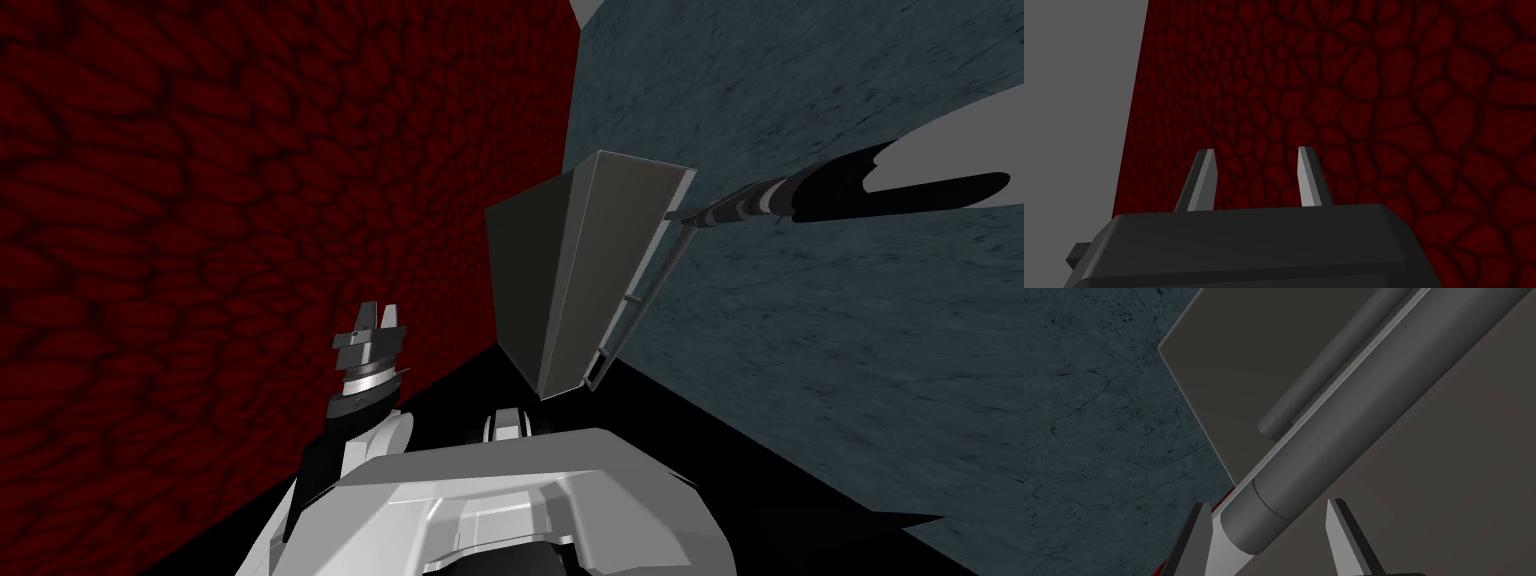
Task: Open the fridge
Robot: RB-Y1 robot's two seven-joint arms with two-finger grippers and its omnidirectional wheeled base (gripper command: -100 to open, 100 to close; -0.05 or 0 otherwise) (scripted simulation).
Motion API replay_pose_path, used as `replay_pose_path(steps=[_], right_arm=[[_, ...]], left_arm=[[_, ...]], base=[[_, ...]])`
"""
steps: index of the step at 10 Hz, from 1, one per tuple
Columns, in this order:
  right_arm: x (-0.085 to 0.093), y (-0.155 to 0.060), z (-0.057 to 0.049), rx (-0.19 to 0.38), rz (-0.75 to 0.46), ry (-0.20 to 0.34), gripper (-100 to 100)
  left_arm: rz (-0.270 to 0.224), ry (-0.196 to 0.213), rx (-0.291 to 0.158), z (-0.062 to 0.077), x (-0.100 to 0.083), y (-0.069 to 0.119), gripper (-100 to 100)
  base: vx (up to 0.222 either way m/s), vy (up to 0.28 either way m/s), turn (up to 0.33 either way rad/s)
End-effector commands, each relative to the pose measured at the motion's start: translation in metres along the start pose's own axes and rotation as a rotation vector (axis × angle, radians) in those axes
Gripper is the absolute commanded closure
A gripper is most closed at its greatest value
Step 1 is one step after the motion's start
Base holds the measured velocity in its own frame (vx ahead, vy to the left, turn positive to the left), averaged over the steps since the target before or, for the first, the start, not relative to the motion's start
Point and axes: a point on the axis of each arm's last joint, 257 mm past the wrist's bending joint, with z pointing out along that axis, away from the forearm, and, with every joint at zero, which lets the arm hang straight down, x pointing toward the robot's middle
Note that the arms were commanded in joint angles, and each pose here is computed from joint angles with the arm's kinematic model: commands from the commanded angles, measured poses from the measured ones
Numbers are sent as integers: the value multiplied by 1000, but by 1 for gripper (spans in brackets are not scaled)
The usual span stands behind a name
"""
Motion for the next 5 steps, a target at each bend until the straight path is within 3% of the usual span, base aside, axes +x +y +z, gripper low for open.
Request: replay_pose_path(steps=[1, 2, 5], right_arm=[[22, -20, -4, 47, 5, 51, 100], [22, -20, -4, 47, 5, 51, 100], [49, -48, -12, 111, 8, 116, 100]], left_arm=[[0, 0, 0, 0, 0, 0, 0], [0, 0, 0, 0, 0, 0, 0], [0, 0, 0, 0, 0, 0, 0]], base=[[67, 242, -242], [38, 187, -157], [39, 198, -169]])
